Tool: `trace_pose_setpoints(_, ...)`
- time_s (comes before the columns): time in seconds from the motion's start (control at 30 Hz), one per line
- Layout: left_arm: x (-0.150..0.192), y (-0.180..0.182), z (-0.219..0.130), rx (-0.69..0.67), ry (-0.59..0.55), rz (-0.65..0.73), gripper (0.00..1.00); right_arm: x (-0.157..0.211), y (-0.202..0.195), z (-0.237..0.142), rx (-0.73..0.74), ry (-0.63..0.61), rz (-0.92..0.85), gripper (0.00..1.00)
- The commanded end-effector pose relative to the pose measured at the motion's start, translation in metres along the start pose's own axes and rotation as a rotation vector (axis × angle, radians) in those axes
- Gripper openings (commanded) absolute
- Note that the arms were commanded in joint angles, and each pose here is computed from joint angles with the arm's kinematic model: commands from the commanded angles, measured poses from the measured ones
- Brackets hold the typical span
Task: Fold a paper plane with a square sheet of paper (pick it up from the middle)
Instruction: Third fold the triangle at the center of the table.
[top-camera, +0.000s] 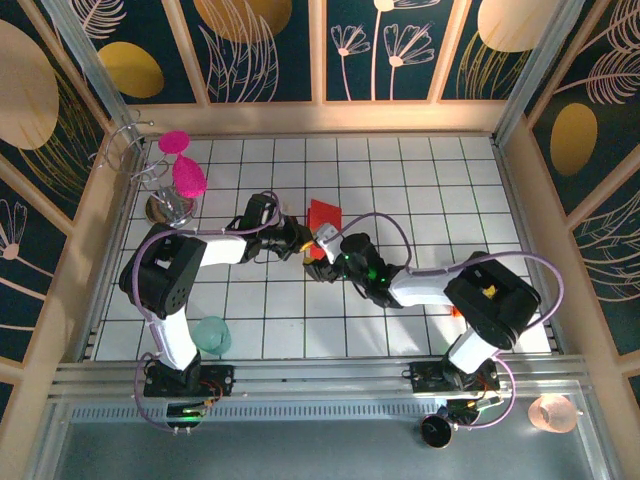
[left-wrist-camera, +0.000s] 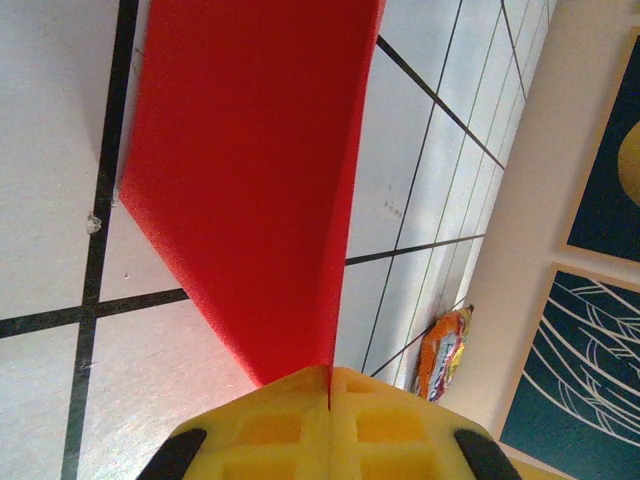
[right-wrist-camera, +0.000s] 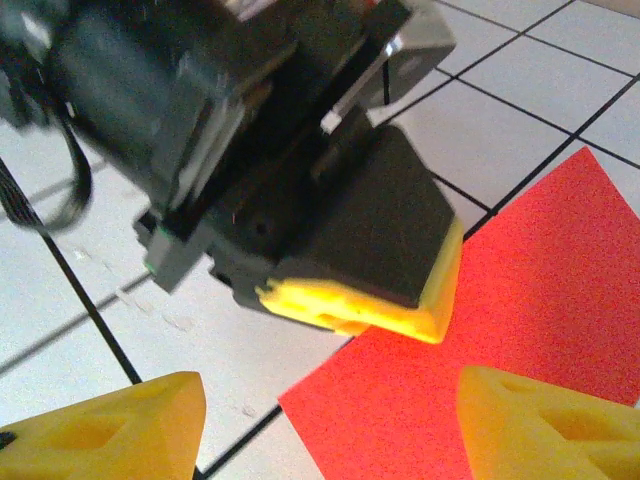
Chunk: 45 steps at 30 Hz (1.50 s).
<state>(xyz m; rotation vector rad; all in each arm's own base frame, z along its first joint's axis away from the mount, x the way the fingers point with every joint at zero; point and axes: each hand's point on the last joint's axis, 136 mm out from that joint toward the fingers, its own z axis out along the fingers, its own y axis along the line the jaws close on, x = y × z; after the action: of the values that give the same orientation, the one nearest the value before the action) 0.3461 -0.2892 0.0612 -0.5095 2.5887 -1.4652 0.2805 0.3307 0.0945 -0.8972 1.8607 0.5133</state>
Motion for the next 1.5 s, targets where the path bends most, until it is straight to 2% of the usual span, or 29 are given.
trace_pose_setpoints(0.0,-0.001,-0.006,-0.002,0.024,0.008,0.0,0.0,0.007,-0.009,0.005,0.081,0.002,-0.105,0.68)
trace_pose_setpoints(0.17,-0.001,-0.007,-0.002,0.024,0.01,0.001,0.0,0.019,-0.025,0.008,0.183,0.028,-0.148,0.67)
trace_pose_setpoints(0.3,-0.001,-0.008,0.0,0.029,0.017,0.008,0.0,0.02,-0.03,0.008,0.215,0.029,-0.19,0.6)
trace_pose_setpoints(0.53,-0.001,-0.004,0.002,0.019,0.021,0.007,0.01,0.012,-0.025,0.002,0.206,-0.004,-0.227,0.54)
trace_pose_setpoints(0.8,-0.001,-0.005,0.001,0.019,0.02,0.01,0.01,0.013,-0.017,0.001,0.169,-0.009,-0.241,0.35)
trace_pose_setpoints(1.1,0.0,-0.004,0.001,0.019,0.022,0.011,0.01,0.004,-0.013,0.001,0.153,-0.038,-0.236,0.31)
trace_pose_setpoints(1.23,0.001,-0.004,0.001,0.018,0.022,0.005,0.02,0.003,-0.01,0.004,0.138,-0.042,-0.23,0.23)
trace_pose_setpoints(1.3,0.001,-0.003,0.0,0.014,0.02,0.005,0.05,0.004,-0.008,0.006,0.13,-0.038,-0.229,0.18)
trace_pose_setpoints(1.47,-0.01,0.005,-0.013,-0.015,-0.024,-0.002,0.2,0.011,0.003,0.004,0.06,-0.02,-0.208,0.05)
